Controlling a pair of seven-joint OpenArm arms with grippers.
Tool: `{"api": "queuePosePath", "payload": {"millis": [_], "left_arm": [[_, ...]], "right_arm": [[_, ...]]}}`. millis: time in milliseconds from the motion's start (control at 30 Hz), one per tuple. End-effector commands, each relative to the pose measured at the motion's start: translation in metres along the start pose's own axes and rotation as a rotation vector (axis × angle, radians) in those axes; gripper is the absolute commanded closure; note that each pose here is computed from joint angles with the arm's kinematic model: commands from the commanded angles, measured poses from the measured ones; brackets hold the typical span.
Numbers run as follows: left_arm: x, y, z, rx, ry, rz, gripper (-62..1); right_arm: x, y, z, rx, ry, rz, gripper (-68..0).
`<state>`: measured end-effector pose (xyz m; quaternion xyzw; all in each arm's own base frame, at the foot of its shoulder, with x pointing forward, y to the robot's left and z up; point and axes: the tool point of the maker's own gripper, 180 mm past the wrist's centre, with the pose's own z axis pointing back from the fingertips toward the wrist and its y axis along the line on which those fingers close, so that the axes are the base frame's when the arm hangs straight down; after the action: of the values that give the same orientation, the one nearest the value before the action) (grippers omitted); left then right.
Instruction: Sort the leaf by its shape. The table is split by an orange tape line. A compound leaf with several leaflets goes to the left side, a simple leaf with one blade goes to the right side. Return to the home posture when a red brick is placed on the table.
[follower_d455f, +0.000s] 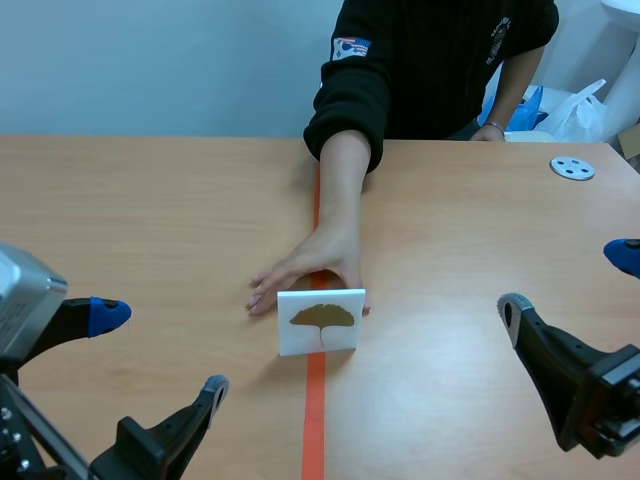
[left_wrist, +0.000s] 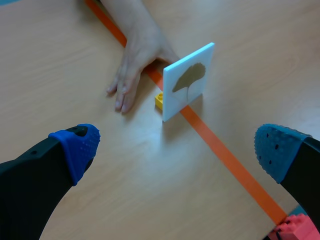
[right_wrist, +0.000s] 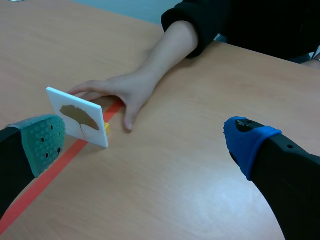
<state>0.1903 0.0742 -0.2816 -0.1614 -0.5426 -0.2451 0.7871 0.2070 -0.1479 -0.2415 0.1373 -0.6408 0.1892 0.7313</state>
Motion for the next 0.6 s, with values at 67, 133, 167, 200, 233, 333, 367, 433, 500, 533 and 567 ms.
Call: {"api": "queuePosePath", "payload": {"millis": [67,133,167,200,233,333,367,433,500,533,567], "left_arm": [[-0.006,0.004,-0.012,-0.012,-0.019,0.011,-62.3],[-0.010,0.007,-0.019,-0.015,-0.028,0.012,-62.3],[-0.011,0.009,-0.022,-0.017,-0.037,0.012,-62.3],[-0.013,0.010,-0.025,-0.024,-0.044,0.009,-62.3],[-0.014,0.010,-0.028,-0.034,-0.050,0.000,-62.3],[-0.016,0.011,-0.038,-0.051,-0.082,-0.031,-62.3],[-0.016,0.010,-0.042,-0.062,-0.093,-0.036,-62.3],[-0.017,0.006,-0.050,-0.091,-0.105,-0.053,-62.3],[-0.018,0.004,-0.059,-0.111,-0.120,-0.055,-62.3],[-0.020,0.003,-0.063,-0.121,-0.124,-0.058,-62.3],[-0.021,0.001,-0.067,-0.131,-0.127,-0.065,-62.3]], "right_arm": [[0.010,-0.007,0.000,-0.017,-0.039,0.010,-67.9],[0.011,-0.009,0.000,-0.022,-0.043,0.016,-67.9],[0.012,-0.011,0.001,-0.025,-0.047,0.018,-67.9],[0.013,-0.012,0.001,-0.028,-0.047,0.022,-67.9],[0.013,-0.013,0.001,-0.031,-0.048,0.025,-67.9],[0.016,-0.016,0.002,-0.039,-0.059,0.033,-67.9],[0.016,-0.017,0.003,-0.040,-0.059,0.035,-67.9],[0.017,-0.018,0.003,-0.044,-0.059,0.038,-67.9],[0.017,-0.019,0.003,-0.045,-0.059,0.040,-67.9],[0.017,-0.019,0.003,-0.045,-0.059,0.040,-67.9],[0.017,-0.019,0.003,-0.045,-0.059,0.040,-67.9]]}}
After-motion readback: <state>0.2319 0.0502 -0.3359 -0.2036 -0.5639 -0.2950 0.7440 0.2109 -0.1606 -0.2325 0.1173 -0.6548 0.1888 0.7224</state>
